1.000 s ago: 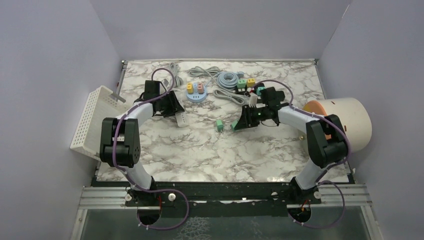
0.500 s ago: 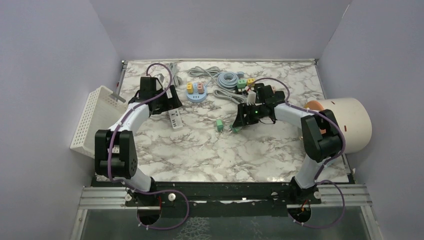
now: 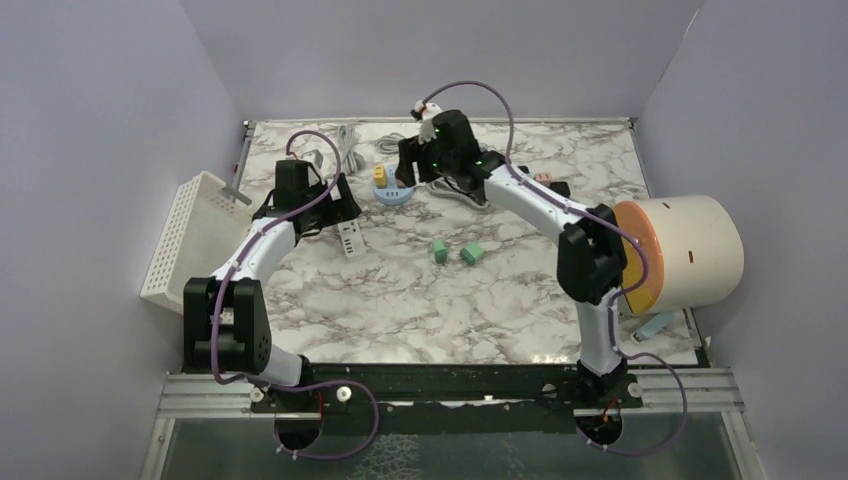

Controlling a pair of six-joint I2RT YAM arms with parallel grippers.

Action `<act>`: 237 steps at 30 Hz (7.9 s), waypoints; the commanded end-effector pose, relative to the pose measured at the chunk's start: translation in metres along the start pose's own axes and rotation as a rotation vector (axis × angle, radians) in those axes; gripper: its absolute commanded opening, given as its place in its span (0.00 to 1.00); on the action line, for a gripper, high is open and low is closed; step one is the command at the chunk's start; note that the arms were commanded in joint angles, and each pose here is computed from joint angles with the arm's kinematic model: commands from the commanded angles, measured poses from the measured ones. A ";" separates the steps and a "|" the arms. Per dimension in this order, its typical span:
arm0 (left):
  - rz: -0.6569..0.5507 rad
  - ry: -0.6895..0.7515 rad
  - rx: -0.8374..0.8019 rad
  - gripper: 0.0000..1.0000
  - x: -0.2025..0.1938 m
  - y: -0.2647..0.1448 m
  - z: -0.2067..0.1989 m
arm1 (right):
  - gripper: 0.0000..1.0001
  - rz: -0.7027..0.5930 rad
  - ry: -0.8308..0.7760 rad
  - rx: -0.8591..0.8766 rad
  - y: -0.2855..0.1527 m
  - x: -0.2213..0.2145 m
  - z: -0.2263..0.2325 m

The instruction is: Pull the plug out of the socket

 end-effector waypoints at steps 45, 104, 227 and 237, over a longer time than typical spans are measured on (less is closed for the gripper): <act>-0.007 -0.122 -0.210 0.99 -0.007 0.033 -0.074 | 0.01 0.066 -0.021 -0.094 0.071 -0.025 0.010; -0.200 -0.477 -0.432 0.00 -0.002 0.054 -0.103 | 0.01 -0.176 0.188 0.314 -0.056 0.073 0.056; -0.309 -0.132 -0.131 0.00 0.059 0.060 -0.043 | 0.01 -0.092 0.204 0.467 -0.117 -0.020 0.052; -0.241 0.107 -0.167 0.00 0.068 0.117 -0.043 | 0.01 0.161 0.155 0.490 -0.131 -0.059 0.053</act>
Point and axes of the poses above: each gripper's point midway between its finger pads, its own y axis out along the fingers, its own z axis along the line the jaws close on, x = y × z, the point moved 2 cm from there along -y, back along the fingers, and after that the axes turned 5 degrees about -y, right-handed, at the moved point
